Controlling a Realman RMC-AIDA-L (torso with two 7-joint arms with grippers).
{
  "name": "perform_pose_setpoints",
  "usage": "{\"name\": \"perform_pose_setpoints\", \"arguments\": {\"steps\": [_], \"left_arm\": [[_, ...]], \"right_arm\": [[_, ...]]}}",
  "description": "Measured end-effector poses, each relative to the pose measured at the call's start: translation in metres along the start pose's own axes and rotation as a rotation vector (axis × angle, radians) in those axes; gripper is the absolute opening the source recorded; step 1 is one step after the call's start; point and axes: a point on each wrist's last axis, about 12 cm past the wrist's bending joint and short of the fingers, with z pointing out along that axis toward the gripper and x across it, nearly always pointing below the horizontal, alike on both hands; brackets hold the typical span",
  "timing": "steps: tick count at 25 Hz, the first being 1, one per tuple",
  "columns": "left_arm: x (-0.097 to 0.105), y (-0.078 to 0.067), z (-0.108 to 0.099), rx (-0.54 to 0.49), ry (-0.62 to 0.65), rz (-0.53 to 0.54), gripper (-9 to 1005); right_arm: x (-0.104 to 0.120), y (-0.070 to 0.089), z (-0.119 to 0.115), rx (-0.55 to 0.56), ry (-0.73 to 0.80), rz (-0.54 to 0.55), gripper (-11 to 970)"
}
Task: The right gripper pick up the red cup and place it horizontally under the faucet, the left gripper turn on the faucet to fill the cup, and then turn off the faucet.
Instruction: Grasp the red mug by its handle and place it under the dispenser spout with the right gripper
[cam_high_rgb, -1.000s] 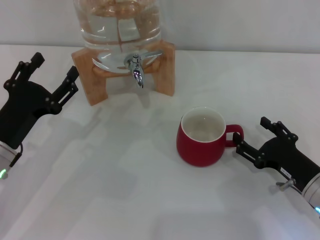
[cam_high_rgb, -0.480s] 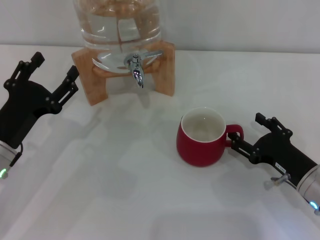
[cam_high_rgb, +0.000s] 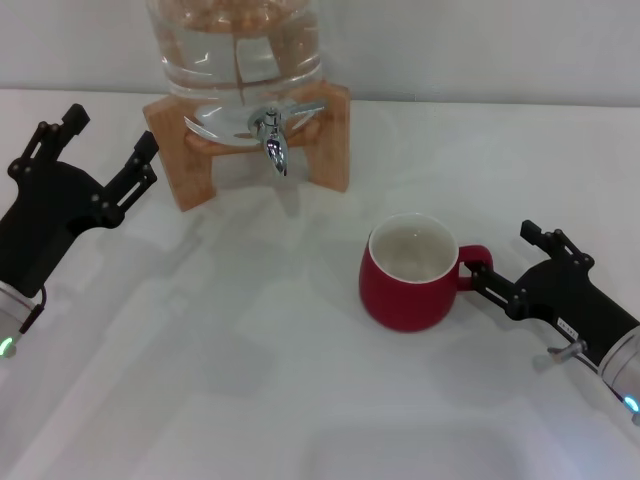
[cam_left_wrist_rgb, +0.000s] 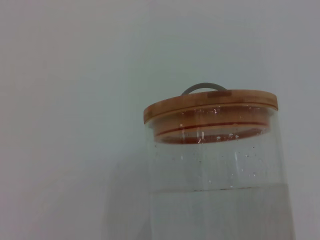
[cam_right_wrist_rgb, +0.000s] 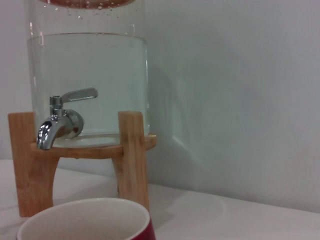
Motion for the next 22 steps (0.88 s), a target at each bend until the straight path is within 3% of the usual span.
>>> {"name": "perform_pose_setpoints", "arguments": {"steps": [13, 16, 22], "left_arm": [[0.0002, -0.0003, 0.0004, 0.002, 0.001, -0.001, 848], [0.0003, -0.0003, 0.0004, 0.002, 0.002, -0.001, 848], [0.0003, -0.0003, 0.0004, 0.001, 0.002, -0.001, 848]], "right_arm": [[-0.0007, -0.0006, 0.0025, 0.001, 0.005, -0.002, 834], [-0.0005, 0.0003, 0.0024, -0.003, 0.006, -0.003, 622], [-0.0004, 0.0026, 0.0030, -0.019, 0.008, -0.011, 492]]}}
